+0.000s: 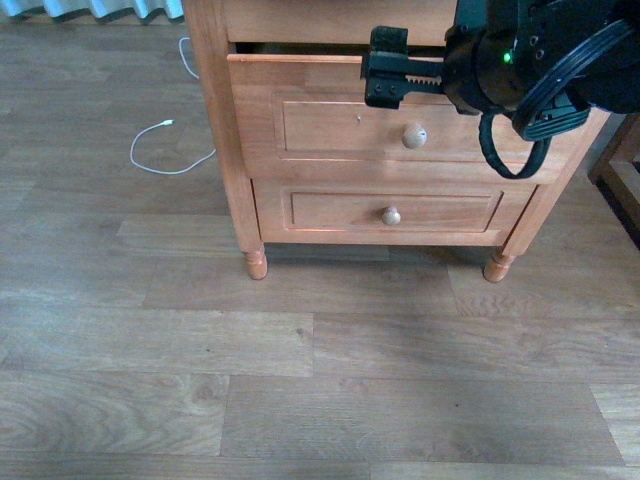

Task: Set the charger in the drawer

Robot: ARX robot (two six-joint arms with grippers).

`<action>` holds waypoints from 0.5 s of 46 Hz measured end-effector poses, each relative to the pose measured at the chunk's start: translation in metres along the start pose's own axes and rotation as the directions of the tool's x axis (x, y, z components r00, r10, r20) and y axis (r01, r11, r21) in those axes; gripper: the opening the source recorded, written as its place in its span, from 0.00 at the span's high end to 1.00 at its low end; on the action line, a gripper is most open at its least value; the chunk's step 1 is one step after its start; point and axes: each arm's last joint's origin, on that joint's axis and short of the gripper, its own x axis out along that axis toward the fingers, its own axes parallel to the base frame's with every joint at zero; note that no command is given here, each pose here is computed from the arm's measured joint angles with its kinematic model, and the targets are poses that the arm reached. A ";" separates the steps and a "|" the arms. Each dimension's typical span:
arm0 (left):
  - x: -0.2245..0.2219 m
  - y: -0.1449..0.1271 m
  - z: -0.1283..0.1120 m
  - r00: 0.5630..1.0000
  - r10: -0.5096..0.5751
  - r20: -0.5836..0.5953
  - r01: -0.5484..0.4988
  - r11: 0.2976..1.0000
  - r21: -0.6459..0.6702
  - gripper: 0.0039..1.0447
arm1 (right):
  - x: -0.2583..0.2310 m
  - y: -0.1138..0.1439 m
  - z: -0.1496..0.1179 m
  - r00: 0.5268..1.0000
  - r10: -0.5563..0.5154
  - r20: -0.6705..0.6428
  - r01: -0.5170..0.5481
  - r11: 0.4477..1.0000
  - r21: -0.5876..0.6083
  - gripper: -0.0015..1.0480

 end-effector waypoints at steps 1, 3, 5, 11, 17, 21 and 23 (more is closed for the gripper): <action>0.000 0.000 0.000 1.000 0.000 0.000 0.000 1.000 0.000 0.06 | 0.001 0.000 0.001 1.000 0.002 0.006 -0.002 1.000 0.002 0.08; 0.000 0.000 0.000 1.000 0.000 0.000 0.000 1.000 0.000 0.06 | 0.004 0.001 0.004 1.000 0.005 0.026 -0.005 1.000 0.010 0.08; 0.000 0.000 0.000 1.000 0.000 0.000 0.000 1.000 0.000 0.06 | 0.006 0.001 0.006 0.999 0.007 0.039 -0.007 1.000 0.018 0.08; 0.000 0.000 0.000 1.000 0.000 0.000 0.000 1.000 0.000 0.06 | 0.014 0.002 0.013 0.997 0.012 0.078 -0.015 0.999 0.043 0.08; 0.000 0.000 0.000 1.000 0.000 0.000 0.000 1.000 0.000 0.06 | 0.020 0.002 0.013 0.996 0.006 0.091 -0.012 0.998 0.059 0.08; 0.000 0.000 0.000 1.000 0.000 0.000 0.000 1.000 0.000 0.06 | 0.024 0.002 0.010 0.996 0.007 0.088 -0.012 0.998 0.061 0.08; 0.000 0.000 0.000 1.000 0.000 0.000 0.000 1.000 0.000 0.06 | 0.026 0.002 0.009 0.996 0.006 0.088 -0.012 0.998 0.061 0.08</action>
